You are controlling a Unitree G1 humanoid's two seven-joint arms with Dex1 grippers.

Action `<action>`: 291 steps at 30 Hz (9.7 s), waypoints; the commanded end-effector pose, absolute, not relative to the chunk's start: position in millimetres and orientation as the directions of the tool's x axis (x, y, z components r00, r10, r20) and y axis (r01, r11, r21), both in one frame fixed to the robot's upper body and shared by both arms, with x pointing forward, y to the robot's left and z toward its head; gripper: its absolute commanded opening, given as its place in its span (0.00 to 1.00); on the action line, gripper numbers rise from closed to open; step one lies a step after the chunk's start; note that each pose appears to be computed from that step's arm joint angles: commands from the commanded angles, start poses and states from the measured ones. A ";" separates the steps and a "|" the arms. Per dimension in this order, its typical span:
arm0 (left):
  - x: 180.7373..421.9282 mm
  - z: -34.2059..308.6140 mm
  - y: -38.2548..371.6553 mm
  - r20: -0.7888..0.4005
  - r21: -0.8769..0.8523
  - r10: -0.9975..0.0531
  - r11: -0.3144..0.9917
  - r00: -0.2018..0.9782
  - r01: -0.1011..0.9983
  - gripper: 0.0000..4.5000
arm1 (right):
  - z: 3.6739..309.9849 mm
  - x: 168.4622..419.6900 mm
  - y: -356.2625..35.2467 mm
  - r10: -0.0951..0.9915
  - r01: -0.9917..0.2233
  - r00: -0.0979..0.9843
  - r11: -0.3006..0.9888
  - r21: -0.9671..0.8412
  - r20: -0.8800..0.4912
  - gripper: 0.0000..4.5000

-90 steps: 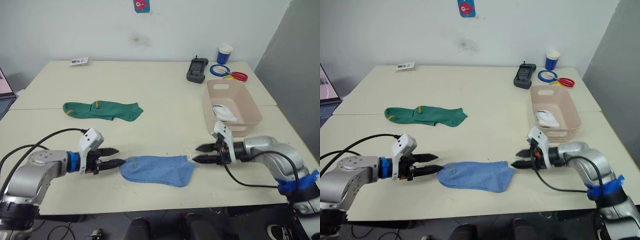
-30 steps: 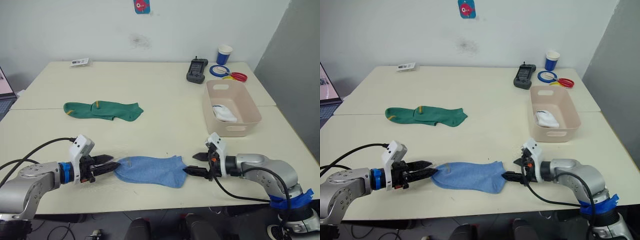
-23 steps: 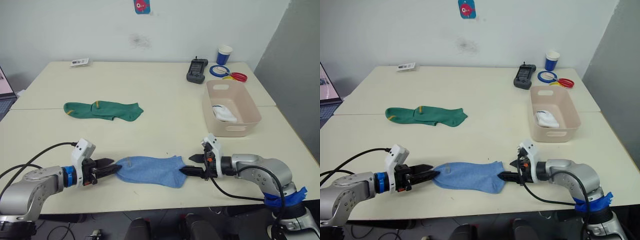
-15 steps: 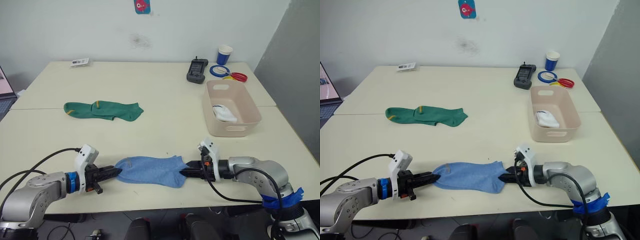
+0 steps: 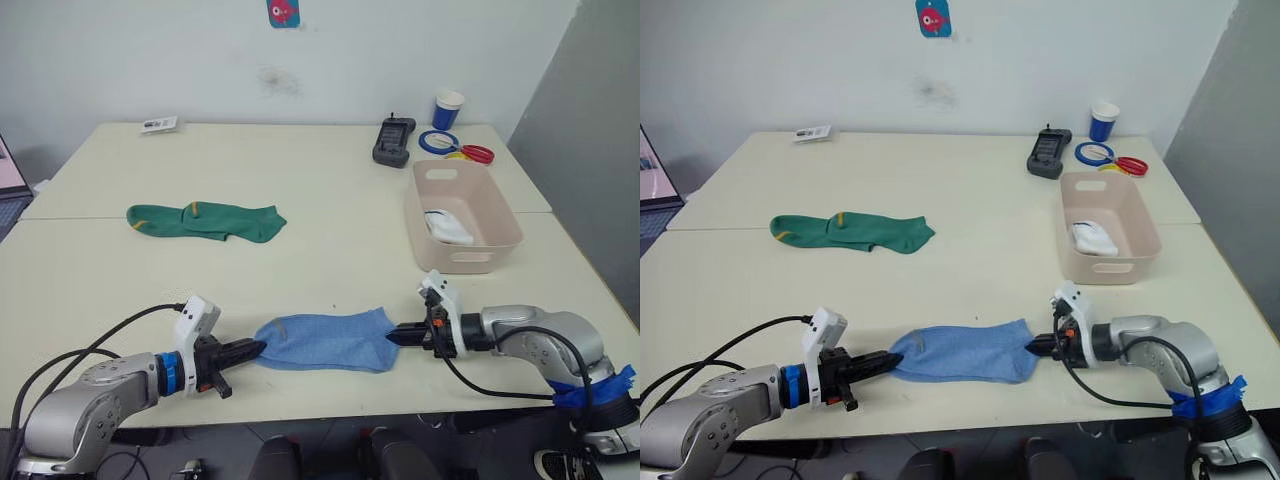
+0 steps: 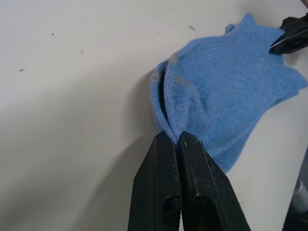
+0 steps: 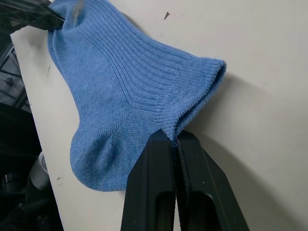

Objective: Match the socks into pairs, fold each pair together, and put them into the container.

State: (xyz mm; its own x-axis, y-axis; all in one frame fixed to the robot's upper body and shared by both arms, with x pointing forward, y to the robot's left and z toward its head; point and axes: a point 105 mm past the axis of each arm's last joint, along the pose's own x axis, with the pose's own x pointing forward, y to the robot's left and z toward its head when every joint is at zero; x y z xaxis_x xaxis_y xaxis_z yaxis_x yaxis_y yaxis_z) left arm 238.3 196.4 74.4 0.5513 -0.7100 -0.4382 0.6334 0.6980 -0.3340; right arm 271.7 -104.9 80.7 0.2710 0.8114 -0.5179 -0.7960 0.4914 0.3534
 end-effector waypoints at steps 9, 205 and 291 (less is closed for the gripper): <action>240.8 97.7 222.7 -0.413 -0.311 -0.700 0.710 0.583 0.632 0.44 | 113.0 285.1 -113.4 0.822 -0.858 0.365 0.479 0.185 -0.437 0.60; 248.5 57.6 168.9 -0.575 0.052 -0.743 0.385 0.343 0.922 0.00 | 108.2 265.5 -34.4 0.901 -0.838 0.105 0.309 0.450 -0.422 0.54; 315.7 249.3 40.8 0.115 0.196 -0.893 0.449 0.434 0.872 1.00 | 224.6 419.3 -204.8 0.327 -0.548 0.788 -0.018 -0.837 -0.522 0.76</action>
State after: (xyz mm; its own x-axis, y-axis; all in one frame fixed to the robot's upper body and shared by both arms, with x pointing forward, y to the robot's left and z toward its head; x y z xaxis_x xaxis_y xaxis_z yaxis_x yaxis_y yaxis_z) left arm 321.4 42.0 237.4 0.4532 -0.8881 0.0767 0.8750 0.4596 0.1518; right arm 420.1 -203.9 191.5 0.7549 0.3141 -0.5757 -0.6027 -0.0138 -0.7979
